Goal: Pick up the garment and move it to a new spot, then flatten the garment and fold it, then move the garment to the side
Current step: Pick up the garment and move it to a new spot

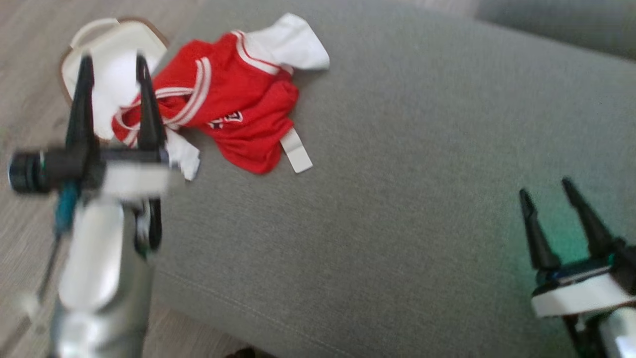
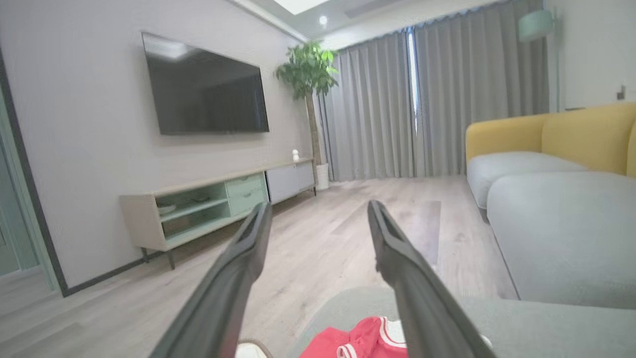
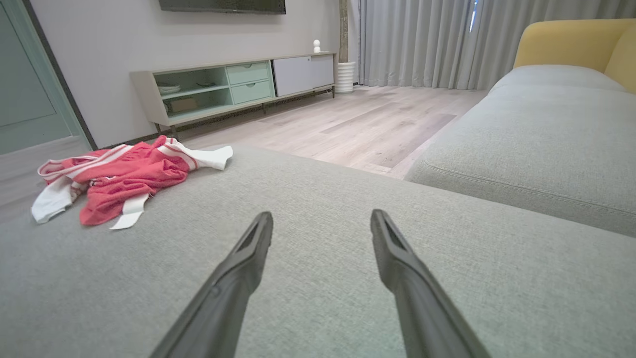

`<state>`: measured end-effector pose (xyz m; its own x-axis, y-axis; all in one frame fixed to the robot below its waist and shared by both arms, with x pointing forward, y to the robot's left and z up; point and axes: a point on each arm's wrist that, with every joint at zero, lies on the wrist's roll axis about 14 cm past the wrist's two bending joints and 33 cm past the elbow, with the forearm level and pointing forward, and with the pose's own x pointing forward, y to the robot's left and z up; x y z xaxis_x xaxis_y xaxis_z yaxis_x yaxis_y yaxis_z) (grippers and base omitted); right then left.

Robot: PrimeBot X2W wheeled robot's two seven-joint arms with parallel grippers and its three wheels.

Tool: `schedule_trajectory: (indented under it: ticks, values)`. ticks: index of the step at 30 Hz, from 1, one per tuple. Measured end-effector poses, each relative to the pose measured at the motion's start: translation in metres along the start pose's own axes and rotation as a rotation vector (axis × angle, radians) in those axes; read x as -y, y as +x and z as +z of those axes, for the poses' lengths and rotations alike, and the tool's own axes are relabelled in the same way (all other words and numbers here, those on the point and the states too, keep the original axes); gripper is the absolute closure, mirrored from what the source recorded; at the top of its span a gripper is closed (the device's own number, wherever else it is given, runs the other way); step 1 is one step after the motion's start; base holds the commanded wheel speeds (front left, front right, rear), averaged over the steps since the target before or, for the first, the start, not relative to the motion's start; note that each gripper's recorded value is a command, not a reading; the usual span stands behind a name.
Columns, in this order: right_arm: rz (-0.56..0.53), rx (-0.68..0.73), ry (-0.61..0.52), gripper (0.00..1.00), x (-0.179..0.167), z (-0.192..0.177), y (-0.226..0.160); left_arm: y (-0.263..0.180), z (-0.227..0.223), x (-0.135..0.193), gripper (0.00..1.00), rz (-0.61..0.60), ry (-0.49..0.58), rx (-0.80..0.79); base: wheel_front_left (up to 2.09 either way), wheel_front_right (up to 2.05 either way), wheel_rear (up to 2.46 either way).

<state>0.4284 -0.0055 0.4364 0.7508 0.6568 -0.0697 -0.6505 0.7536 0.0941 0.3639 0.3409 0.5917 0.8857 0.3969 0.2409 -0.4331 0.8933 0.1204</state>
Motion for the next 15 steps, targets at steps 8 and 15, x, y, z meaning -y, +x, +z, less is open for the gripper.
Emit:
schedule_trajectory:
  ticks: [8,15]
  values:
    - [-0.029,-0.043,-0.038,0.00,0.048,-0.027,0.005,0.078,-0.096,0.026,0.00,-0.022,-0.043,-0.418,0.00,0.00,0.00]
    - [-0.085,-0.066,-0.034,0.00,0.075,-0.040,-0.005,0.073,-0.182,0.038,0.00,0.006,-0.105,-0.774,0.00,0.00,0.00]
